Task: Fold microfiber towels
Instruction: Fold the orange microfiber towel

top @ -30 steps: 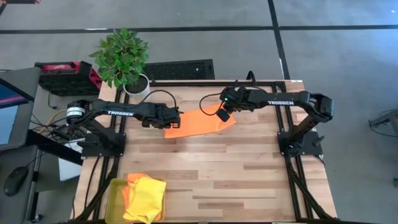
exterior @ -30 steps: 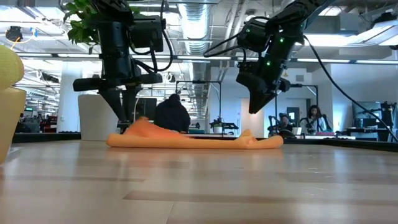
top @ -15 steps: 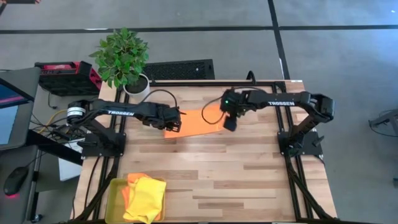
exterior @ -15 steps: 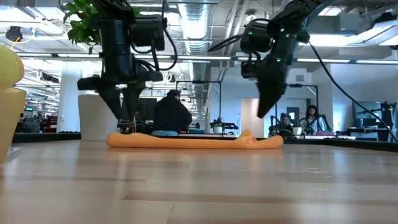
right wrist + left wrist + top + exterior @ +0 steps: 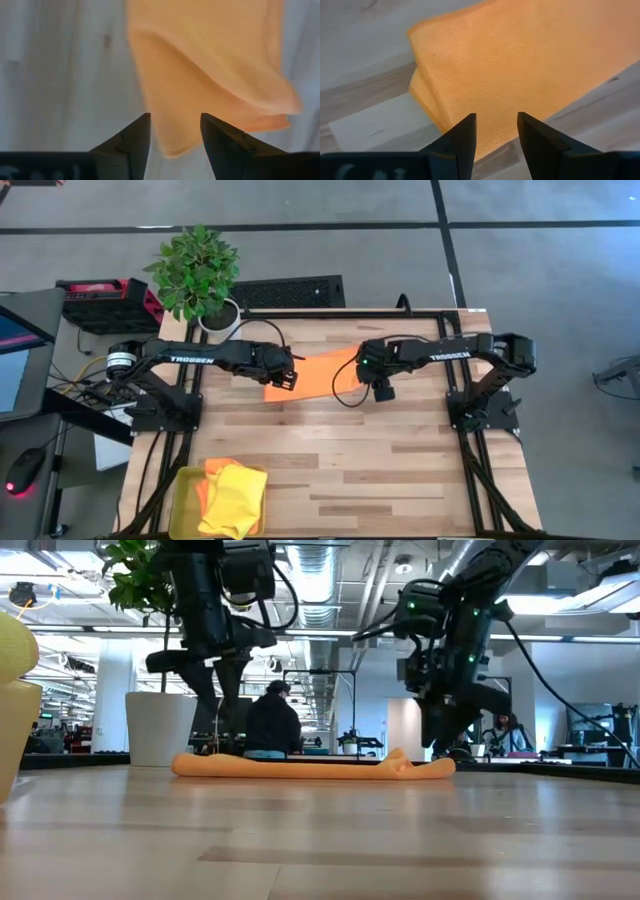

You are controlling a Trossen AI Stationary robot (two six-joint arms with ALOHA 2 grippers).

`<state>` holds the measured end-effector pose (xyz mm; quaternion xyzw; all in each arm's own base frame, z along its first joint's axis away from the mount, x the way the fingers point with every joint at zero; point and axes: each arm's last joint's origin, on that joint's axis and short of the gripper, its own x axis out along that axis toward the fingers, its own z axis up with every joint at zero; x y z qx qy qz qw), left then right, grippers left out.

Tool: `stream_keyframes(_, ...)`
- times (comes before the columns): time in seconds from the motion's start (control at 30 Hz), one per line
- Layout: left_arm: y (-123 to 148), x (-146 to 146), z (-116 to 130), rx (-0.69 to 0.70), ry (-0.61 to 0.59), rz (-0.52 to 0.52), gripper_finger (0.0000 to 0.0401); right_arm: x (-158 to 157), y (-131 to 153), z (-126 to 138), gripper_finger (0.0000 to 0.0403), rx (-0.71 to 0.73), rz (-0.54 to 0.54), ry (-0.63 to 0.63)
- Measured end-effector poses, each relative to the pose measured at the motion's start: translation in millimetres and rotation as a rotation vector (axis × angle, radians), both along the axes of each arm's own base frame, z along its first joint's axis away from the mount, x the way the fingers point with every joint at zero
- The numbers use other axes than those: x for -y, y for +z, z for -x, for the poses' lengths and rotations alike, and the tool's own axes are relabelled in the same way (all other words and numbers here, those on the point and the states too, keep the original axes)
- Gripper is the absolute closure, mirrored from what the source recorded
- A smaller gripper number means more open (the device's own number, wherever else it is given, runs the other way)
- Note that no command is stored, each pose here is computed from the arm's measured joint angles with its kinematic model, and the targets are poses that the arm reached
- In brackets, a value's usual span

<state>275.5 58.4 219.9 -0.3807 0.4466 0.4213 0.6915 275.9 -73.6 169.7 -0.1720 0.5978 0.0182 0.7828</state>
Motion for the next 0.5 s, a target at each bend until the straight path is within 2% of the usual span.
stream_keyframes(0.27,23,15,-14,0.054,-0.140,-0.061,0.0266,12,-14,10,0.0219,-0.050,-0.031,-0.028)
stream_keyframes(0.5,43,20,-22,0.112,-0.178,-0.092,0.0266,13,-35,8,0.0223,-0.074,0.000,0.008)
